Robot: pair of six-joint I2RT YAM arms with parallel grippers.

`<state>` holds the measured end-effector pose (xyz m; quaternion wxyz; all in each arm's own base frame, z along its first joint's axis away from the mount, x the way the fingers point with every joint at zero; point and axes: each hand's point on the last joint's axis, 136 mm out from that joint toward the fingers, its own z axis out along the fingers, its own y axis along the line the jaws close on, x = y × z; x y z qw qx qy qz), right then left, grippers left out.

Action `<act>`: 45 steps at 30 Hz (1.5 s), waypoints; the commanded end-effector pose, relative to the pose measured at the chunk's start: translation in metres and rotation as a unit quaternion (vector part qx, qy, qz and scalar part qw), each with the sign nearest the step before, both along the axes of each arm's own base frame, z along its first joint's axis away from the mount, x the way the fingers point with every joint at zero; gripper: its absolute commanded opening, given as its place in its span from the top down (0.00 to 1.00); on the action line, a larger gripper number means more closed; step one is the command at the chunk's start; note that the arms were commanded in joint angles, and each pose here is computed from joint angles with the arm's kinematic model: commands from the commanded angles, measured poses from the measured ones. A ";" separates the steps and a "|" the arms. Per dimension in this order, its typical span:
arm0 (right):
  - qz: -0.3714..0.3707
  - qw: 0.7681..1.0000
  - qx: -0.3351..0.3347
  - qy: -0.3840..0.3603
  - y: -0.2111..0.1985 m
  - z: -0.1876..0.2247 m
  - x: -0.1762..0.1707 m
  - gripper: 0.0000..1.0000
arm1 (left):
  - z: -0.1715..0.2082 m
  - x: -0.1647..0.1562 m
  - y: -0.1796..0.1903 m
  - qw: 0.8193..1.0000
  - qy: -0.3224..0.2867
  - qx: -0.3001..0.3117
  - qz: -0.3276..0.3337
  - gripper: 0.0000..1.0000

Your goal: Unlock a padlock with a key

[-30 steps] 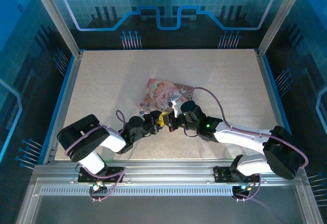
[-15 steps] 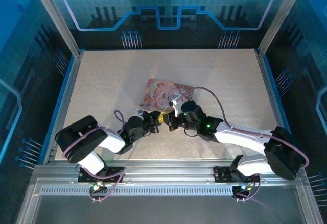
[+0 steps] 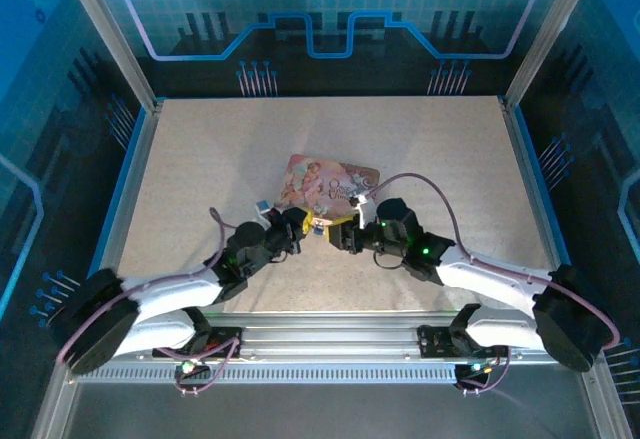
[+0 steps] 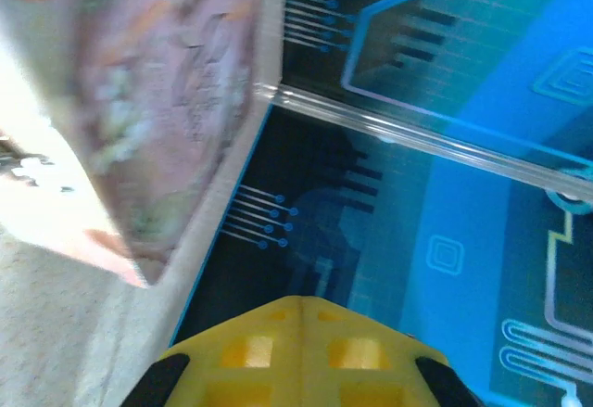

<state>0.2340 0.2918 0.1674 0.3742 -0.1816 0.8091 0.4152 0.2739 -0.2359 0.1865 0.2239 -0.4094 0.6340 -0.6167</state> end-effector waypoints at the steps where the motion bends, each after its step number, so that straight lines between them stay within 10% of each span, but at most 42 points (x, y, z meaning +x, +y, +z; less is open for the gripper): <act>1: 0.026 0.996 0.080 -0.010 -0.001 0.031 -0.006 0.60 | 0.007 -0.002 0.027 0.985 -0.036 0.167 0.019 1.00; 15: 0.112 0.963 0.241 -0.053 0.005 0.118 -0.027 0.42 | 0.103 -0.009 0.000 0.894 -0.295 0.335 -0.041 1.00; 30: 0.144 0.961 0.237 -0.011 0.048 0.106 -0.025 0.44 | 0.098 -0.008 -0.002 0.901 -0.291 0.321 -0.034 1.00; 45: 0.151 0.961 0.231 0.019 0.060 0.092 -0.026 0.67 | 0.092 -0.006 0.002 0.905 -0.276 0.322 -0.025 1.00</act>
